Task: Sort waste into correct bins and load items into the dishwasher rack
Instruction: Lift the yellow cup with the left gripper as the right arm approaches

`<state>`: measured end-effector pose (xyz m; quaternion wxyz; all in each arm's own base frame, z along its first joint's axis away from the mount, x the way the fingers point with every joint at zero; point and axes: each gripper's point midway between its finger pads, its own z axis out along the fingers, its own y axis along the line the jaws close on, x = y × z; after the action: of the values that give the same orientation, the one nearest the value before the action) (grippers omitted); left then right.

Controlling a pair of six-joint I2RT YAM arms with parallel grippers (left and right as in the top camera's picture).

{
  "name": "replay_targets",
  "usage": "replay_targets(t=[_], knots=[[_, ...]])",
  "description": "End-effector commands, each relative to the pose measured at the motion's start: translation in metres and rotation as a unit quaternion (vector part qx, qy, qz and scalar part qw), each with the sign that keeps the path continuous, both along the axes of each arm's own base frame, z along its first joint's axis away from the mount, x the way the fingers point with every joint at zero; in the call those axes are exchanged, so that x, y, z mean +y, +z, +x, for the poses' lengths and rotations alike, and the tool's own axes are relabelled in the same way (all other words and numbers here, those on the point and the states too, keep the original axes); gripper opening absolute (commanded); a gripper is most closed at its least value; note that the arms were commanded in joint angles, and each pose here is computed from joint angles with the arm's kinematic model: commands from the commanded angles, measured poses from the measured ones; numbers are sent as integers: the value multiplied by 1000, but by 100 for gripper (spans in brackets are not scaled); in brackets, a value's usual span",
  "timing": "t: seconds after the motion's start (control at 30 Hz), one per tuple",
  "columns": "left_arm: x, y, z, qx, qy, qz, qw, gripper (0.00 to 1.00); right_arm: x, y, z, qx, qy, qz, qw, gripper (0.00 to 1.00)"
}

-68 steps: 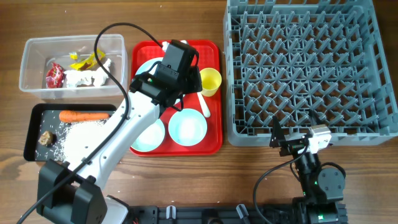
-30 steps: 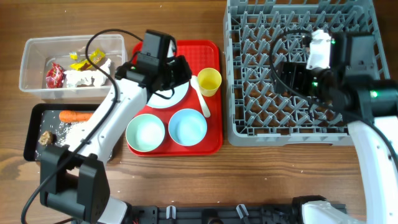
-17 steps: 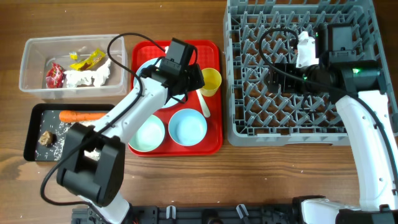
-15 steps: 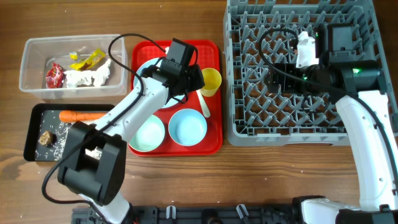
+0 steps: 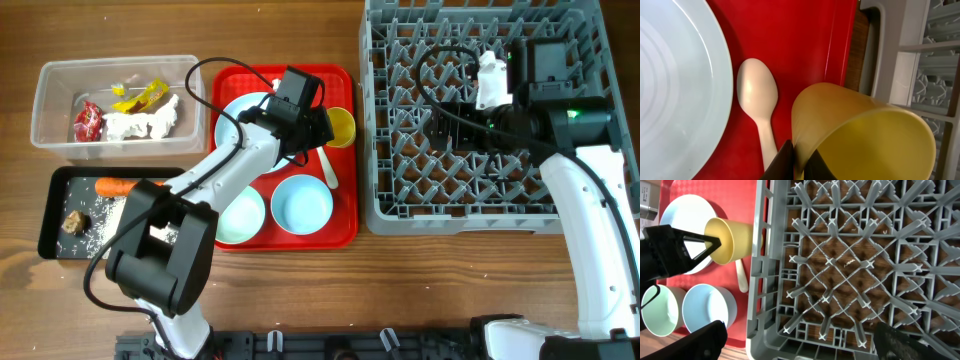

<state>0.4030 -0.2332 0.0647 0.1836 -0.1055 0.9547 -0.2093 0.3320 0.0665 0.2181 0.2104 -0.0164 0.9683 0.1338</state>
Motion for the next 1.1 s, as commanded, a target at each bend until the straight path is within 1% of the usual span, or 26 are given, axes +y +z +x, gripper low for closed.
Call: replay_targets(t=[0.0,0.07,0.13,0.4,0.47,0.57,0.67,0.7,0.73,0.77,0.8,0.87,0.9,0.97,1.07], knots=[[-1,0,3,-3,2,1,1000,8,2,4,2,-6,12,0,1000,97],[-1,0,3,-3,2,1,1000,10,2,4,2,-6,12,0,1000,97],[-1,-1,3,-2,2,1,1000,4,2,4,2,-6,12,0,1000,97],[19,7,15,-9,26,-4,1000,4,2,3,0,-5,19,-3,1000,98],[25,20,20,-16,30,-24,999,4,2,3,0,-6,23,-5,1000,98],[41,53,30,-43,38,-61,996,4,2,3,0,-6,24,-5,1000,96],[49,89,32,-77,-9,-111,991,4,5,4,0,-6,30,1,1000,93],[54,115,28,-86,-39,-176,980,4,19,8,-4,-13,73,30,997,93],[59,128,26,-86,-50,-211,972,4,35,14,-8,-22,116,66,991,93],[65,136,24,-85,-60,-240,965,4,42,18,-9,-28,134,84,987,92],[69,150,18,-87,-91,-284,950,4,58,27,-14,-42,175,122,976,92],[74,168,6,-94,-141,-339,925,4,74,39,-19,-64,222,165,959,92],[75,180,-2,-95,-167,-372,908,4,84,49,-23,-80,255,193,944,92],[77,191,-12,-92,-190,-406,889,4,98,65,-33,-108,306,239,915,93],[72,203,-24,-84,-221,-439,867,4,112,88,-42,-147,355,296,875,93]])
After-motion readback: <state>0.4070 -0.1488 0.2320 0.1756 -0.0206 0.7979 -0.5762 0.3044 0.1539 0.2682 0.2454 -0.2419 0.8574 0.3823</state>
